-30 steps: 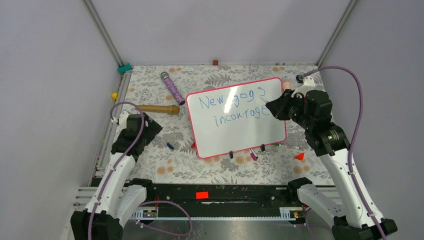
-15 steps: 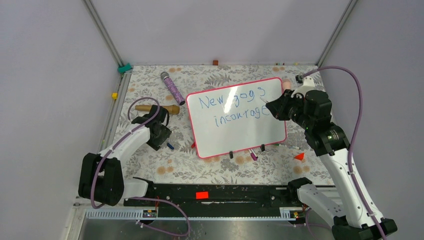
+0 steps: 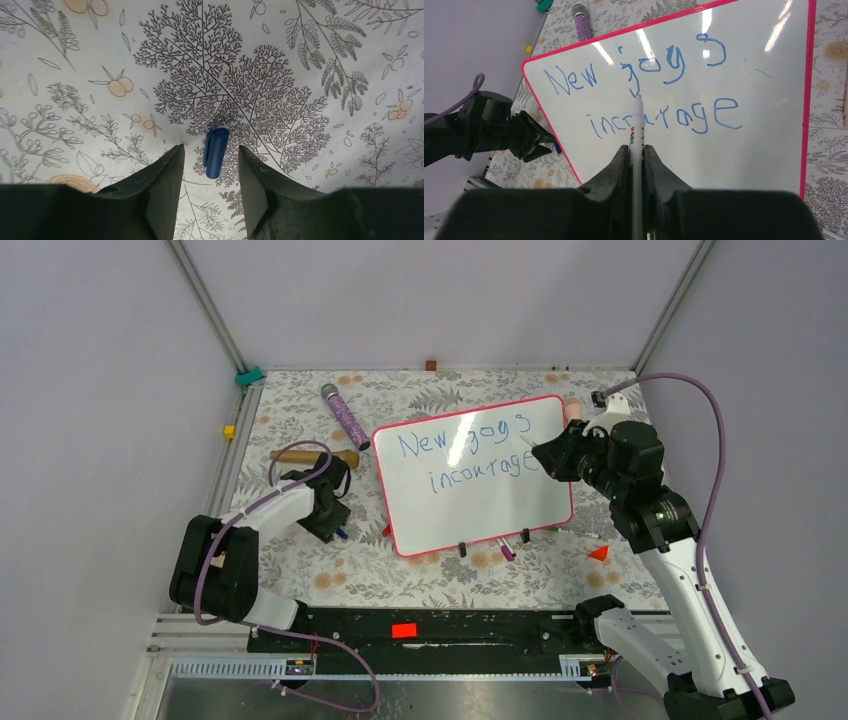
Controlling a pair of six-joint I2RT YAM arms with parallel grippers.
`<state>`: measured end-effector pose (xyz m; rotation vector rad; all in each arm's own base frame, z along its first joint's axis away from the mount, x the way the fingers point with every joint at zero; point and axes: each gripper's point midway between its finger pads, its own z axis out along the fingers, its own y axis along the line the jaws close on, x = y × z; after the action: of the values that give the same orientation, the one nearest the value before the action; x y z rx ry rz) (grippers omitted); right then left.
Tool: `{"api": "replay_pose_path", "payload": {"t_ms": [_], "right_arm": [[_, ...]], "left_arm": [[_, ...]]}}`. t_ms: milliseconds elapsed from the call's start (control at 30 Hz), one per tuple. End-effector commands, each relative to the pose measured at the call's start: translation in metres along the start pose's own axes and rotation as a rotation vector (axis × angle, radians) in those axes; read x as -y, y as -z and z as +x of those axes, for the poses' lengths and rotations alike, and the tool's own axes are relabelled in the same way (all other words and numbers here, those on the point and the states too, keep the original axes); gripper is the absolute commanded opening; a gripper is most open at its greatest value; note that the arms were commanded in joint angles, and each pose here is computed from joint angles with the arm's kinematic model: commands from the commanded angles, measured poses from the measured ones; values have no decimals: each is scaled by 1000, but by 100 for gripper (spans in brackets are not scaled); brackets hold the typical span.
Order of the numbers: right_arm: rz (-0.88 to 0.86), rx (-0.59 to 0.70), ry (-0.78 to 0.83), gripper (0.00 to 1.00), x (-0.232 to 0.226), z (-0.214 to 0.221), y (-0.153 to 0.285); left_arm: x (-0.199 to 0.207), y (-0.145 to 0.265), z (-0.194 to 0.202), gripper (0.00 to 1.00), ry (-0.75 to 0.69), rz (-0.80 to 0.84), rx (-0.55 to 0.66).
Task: Write a sentence on the whiteboard
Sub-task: Pick up the pen cap from the center of the board.
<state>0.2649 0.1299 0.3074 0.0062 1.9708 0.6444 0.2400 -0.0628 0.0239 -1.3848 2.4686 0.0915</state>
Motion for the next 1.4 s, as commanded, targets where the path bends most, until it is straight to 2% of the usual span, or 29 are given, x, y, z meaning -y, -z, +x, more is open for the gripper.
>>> {"api": "replay_pose_path", "payload": {"t_ms": [0,133,233,333,533,700,867,1100,1367], "right_arm": [[-35,2,13,0,-8,-1,2],[-62,-43,148,0,-28,6,6],[-114,-63,155,0,-42,16,3],[-171,-72,158,0,-56,31,-6],[-330,-74,206,0,-106,73,-21],[-439,-64,268,0,-151,107,-29],[-550,31,315,0,-191,122,-29],[-600,52,333,0,-212,147,-35],[-623,12,332,0,-232,168,-42]], "left_arm": [[9,-11,13,42,30,33,-45],[9,-15,15,22,39,25,-54],[12,-7,9,19,-32,53,-36],[2,7,7,0,3,39,-31],[-12,45,7,0,55,62,-63],[-6,87,9,0,82,174,-115],[1,123,14,0,162,302,-179],[11,161,25,0,268,433,-305],[19,188,25,0,286,513,-347]]}}
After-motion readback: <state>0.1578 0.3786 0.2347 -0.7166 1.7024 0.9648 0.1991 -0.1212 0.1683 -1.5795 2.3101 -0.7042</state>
